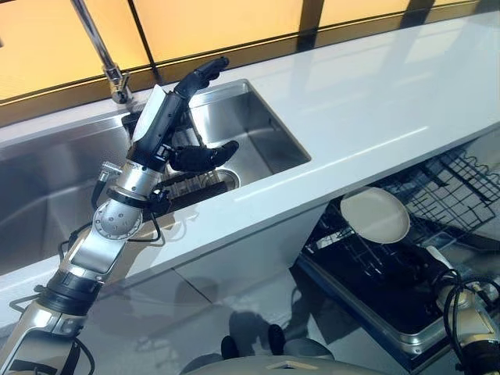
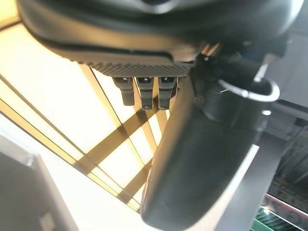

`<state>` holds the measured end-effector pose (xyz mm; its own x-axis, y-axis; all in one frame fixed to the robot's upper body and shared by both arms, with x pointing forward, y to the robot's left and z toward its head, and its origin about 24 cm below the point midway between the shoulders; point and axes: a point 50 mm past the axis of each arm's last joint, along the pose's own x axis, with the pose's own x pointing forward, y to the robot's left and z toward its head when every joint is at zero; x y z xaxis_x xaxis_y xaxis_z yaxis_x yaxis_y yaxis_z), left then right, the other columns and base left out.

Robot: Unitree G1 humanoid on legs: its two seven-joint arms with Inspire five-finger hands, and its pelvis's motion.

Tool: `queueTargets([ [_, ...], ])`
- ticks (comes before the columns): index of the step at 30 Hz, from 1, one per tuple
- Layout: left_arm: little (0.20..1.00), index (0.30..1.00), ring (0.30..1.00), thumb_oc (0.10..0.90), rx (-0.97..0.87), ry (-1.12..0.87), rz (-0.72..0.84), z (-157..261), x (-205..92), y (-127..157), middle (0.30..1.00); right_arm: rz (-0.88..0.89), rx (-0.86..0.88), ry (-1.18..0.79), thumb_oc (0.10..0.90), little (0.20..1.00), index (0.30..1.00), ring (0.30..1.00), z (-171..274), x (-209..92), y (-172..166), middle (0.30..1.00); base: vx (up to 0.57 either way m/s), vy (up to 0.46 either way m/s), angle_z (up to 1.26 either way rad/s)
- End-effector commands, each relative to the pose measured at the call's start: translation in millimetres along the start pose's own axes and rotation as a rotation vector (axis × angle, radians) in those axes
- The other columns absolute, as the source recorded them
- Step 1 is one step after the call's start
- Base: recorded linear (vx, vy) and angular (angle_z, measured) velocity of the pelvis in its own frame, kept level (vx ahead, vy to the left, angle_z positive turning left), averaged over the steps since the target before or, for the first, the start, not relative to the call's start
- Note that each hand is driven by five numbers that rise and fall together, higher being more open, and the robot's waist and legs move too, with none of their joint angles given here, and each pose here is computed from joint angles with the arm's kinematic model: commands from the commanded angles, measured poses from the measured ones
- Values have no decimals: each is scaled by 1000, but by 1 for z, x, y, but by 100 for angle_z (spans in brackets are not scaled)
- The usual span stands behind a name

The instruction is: Pick up plates and place into dishwasher.

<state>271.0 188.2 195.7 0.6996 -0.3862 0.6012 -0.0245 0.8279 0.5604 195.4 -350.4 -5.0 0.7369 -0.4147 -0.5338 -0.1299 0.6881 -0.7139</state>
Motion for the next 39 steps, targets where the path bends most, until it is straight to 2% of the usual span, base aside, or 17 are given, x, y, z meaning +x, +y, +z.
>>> queueTargets([
  [1, 900, 900, 900, 800, -10, -151, 144, 20, 15, 15, 900, -183, -22, -25, 800, 900, 900, 900, -7, -5, -44, 900, -4, 81, -27],
  [7, 900, 900, 900, 800, -4, -153, 148, 19, 14, 13, 900, -360, 49, -171, 800, 900, 900, 900, 5, -11, -56, 900, -3, 53, -16],
  [15, 900, 900, 900, 800, 3, -136, 169, 14, 11, 13, 900, -638, 139, -450, 800, 900, 900, 900, 46, -26, -65, 900, -5, 17, -2],
  [20, 900, 900, 900, 800, 2, -127, 175, 12, 10, 14, 900, -693, 155, -522, 800, 900, 900, 900, 58, -29, -62, 900, 3, 3, 2],
  [25, 900, 900, 900, 800, 5, -123, 177, 12, 10, 17, 900, -626, 109, -415, 800, 900, 900, 900, 45, -19, -62, 900, 2, 1, 1],
  [26, 900, 900, 900, 800, 4, -122, 175, 12, 10, 18, 900, -600, 83, -399, 100, 200, 300, 300, 44, -17, -65, 300, 0, 0, 0],
  [33, 900, 900, 900, 800, -6, -124, 141, 14, 13, 14, 900, -524, -27, -76, 100, 200, 300, 300, 9, 3, -78, 300, 7, -39, 1],
  [39, 900, 900, 900, 800, -7, -129, 122, 18, 14, 14, 900, -520, -17, 148, 100, 200, 300, 300, -21, 6, -88, 300, 6, -39, 9],
])
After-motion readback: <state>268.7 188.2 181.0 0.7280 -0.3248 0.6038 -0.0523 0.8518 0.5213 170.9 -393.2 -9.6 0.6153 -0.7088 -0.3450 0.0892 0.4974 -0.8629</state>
